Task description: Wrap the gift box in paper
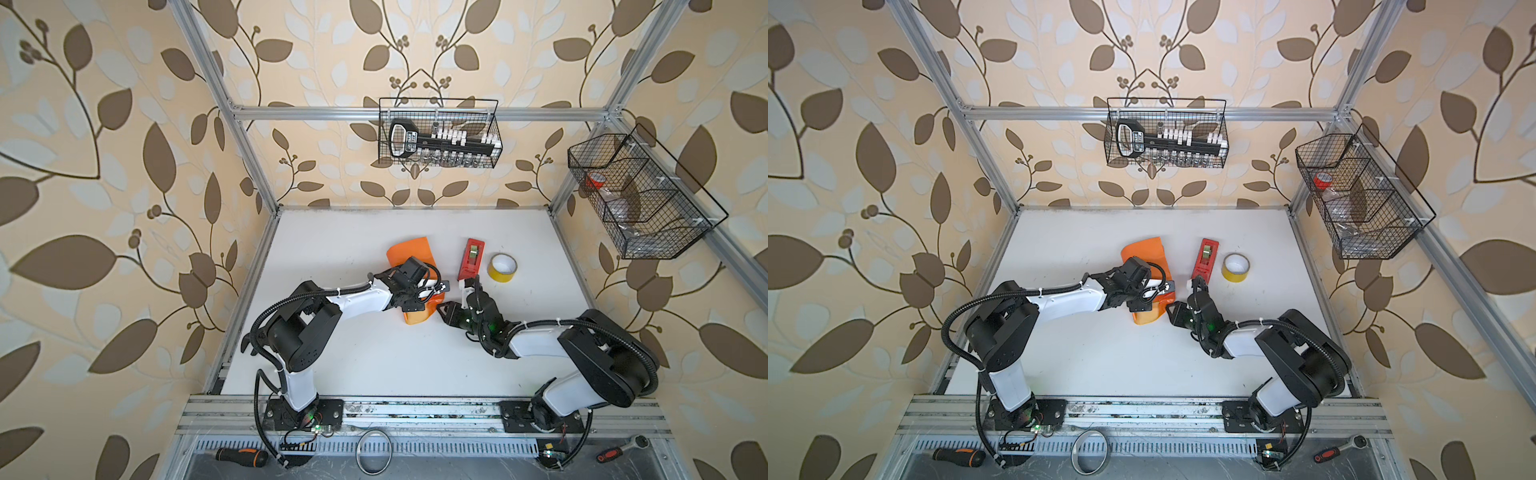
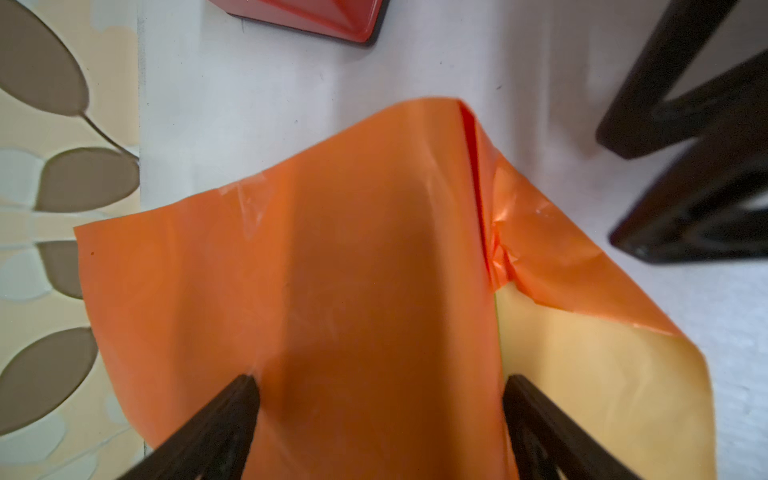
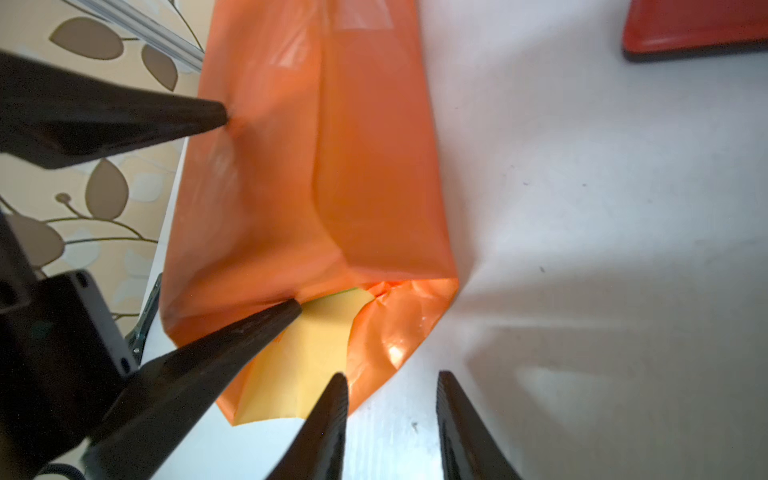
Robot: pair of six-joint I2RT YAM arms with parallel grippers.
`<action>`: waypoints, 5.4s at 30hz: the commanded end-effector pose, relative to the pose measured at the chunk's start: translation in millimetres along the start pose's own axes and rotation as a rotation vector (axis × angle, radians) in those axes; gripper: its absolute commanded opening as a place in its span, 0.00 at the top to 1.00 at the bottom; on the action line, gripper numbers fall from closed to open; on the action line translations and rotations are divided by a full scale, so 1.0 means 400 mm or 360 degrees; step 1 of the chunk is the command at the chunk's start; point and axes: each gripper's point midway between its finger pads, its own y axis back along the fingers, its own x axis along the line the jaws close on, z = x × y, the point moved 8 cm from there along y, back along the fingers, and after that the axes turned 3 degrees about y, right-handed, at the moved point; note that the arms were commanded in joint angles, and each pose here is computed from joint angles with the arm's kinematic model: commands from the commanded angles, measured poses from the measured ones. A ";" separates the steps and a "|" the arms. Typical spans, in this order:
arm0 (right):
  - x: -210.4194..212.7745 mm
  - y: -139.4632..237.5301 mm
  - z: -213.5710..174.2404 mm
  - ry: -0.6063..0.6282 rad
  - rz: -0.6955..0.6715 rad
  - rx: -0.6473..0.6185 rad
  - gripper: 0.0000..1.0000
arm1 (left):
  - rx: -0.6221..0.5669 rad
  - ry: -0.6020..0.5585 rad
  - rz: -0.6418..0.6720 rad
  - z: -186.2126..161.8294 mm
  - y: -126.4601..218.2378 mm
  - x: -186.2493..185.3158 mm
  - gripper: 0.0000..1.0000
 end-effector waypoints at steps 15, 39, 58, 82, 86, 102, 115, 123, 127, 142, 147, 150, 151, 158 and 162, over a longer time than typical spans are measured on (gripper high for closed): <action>0.043 -0.033 -0.050 0.0055 -0.0093 -0.0121 0.56 | 0.0073 -0.0046 -0.0163 -0.018 -0.023 -0.046 0.07; 0.017 -0.071 -0.109 0.0167 -0.0533 -0.0175 0.72 | 0.0050 -0.0036 -0.0160 -0.013 -0.015 -0.043 0.07; -0.020 -0.015 -0.101 -0.0037 -0.0341 -0.0207 0.83 | 0.0056 -0.0039 -0.0153 -0.014 -0.014 -0.042 0.07; -0.002 -0.020 -0.012 -0.0141 0.0341 -0.0163 0.87 | 0.0060 -0.0040 -0.0158 -0.015 -0.020 -0.043 0.07; -0.004 -0.033 0.005 -0.0175 0.0312 -0.0209 0.89 | 0.0060 -0.0040 -0.0157 -0.015 -0.020 -0.042 0.07; -0.018 -0.091 0.029 -0.0272 0.0309 -0.0211 0.92 | 0.0063 -0.0041 -0.0158 -0.014 -0.021 -0.043 0.07; -0.041 -0.122 -0.002 -0.0309 0.0212 -0.0123 0.94 | 0.0066 -0.0039 -0.0157 -0.014 -0.020 -0.042 0.07; -0.044 -0.136 -0.039 -0.0301 0.0112 -0.0048 0.93 | 0.0065 -0.0037 -0.0154 -0.013 -0.020 -0.041 0.07; -0.047 -0.138 -0.043 -0.0295 0.0048 -0.0036 0.91 | 0.0065 -0.0034 -0.0154 -0.013 -0.018 -0.041 0.07; -0.012 -0.052 0.044 -0.0237 0.0288 -0.0068 0.80 | 0.0065 -0.0024 -0.0141 -0.011 -0.015 -0.037 0.07; -0.022 -0.057 0.036 -0.0215 0.0247 -0.0028 0.84 | 0.0065 -0.0022 -0.0140 -0.010 -0.015 -0.035 0.07; -0.025 -0.068 0.036 -0.0218 0.0242 -0.0019 0.87 | 0.0064 -0.0024 -0.0139 -0.009 -0.015 -0.034 0.07; -0.026 -0.073 0.035 -0.0220 0.0241 -0.0012 0.88 | 0.0064 -0.0020 -0.0141 -0.009 -0.015 -0.034 0.07; -0.044 -0.090 0.041 -0.0206 0.0191 -0.0021 0.90 | 0.0069 -0.0019 -0.0141 -0.010 -0.013 -0.033 0.07; -0.056 -0.100 0.044 -0.0196 0.0167 -0.0012 0.90 | 0.0064 -0.0019 -0.0139 -0.007 -0.013 -0.032 0.07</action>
